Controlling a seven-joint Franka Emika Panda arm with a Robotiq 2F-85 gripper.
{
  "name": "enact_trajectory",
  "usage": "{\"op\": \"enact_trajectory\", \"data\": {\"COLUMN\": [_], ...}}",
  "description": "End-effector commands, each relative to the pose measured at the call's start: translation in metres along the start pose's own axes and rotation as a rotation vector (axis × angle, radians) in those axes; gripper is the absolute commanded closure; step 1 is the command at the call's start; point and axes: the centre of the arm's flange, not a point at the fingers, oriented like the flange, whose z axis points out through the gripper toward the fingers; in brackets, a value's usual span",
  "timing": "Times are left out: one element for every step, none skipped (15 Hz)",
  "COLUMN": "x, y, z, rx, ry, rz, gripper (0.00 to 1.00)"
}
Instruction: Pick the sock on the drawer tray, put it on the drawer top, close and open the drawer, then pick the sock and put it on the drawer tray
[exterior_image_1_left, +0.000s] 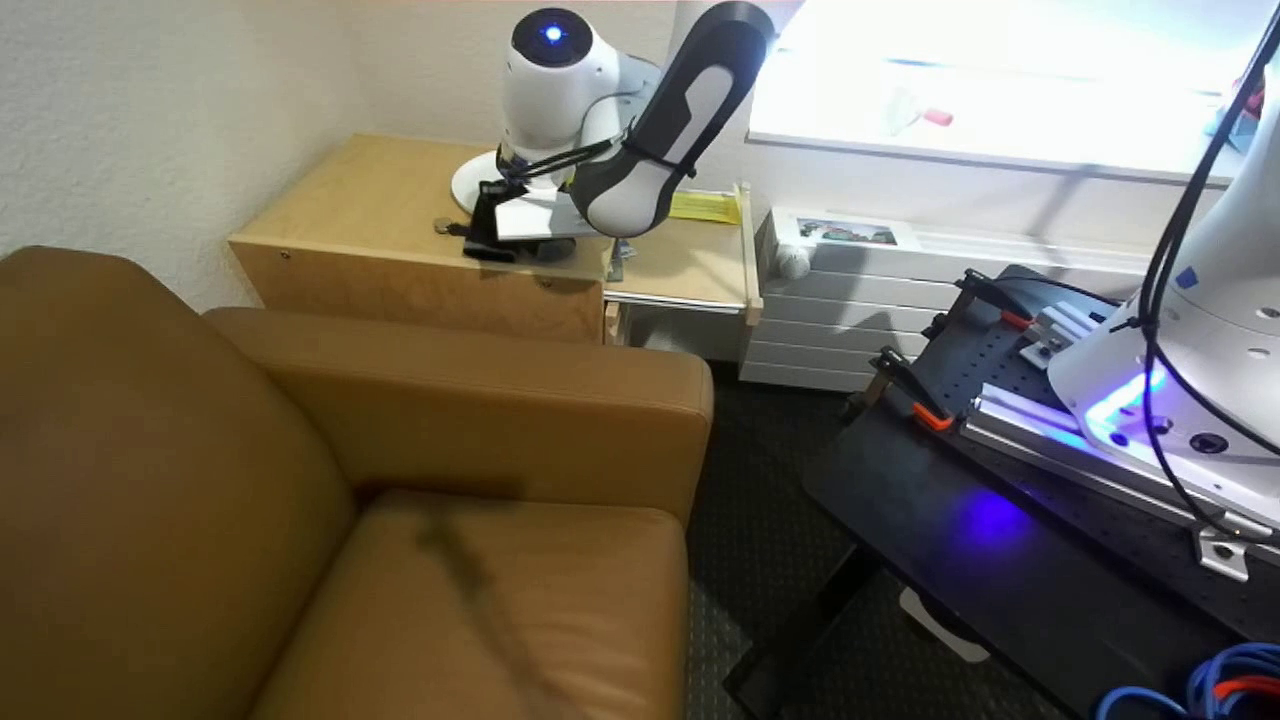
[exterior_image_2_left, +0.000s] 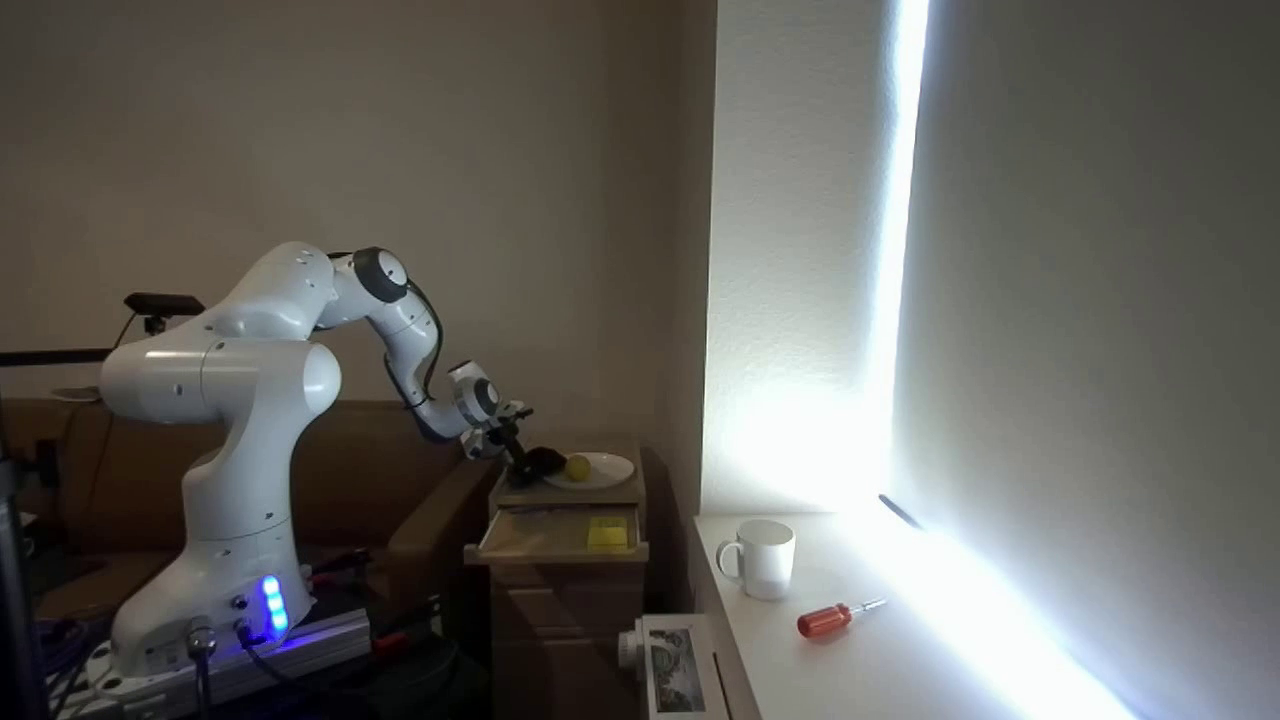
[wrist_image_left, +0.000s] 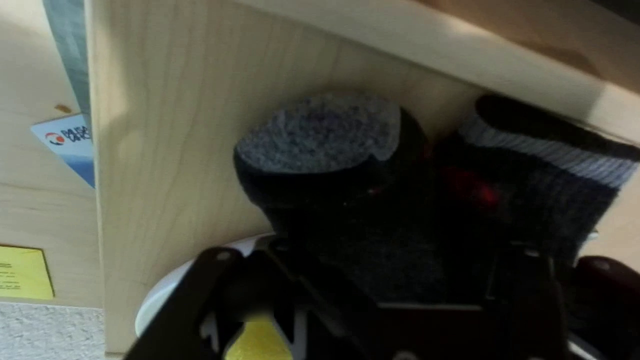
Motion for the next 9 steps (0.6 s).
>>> {"op": "enact_trajectory", "data": {"x": [0.002,0.001,0.001,0.001,0.004,0.006,0.010,0.014,0.019], "y": [-0.007,-0.006,-0.005,-0.003,0.001,0.005,0.010,0.013,0.020], "z": [0.007,0.004,0.001,-0.005,-0.015,-0.023,-0.037,-0.048,-0.066], "rx": [-0.025,-0.029,-0.040,-0.052,-0.057,-0.070,-0.078,-0.076,-0.070], "ry": [-0.005,-0.019,-0.018,-0.039,-0.069,-0.112,-0.161,-0.202,-0.250], "rz": [0.009,0.010,0.012,0.015,0.023,0.024,0.029,0.030,0.025], "gripper": [0.54,0.62,0.68,0.75,0.82,0.89,0.95,0.98,1.00]}}
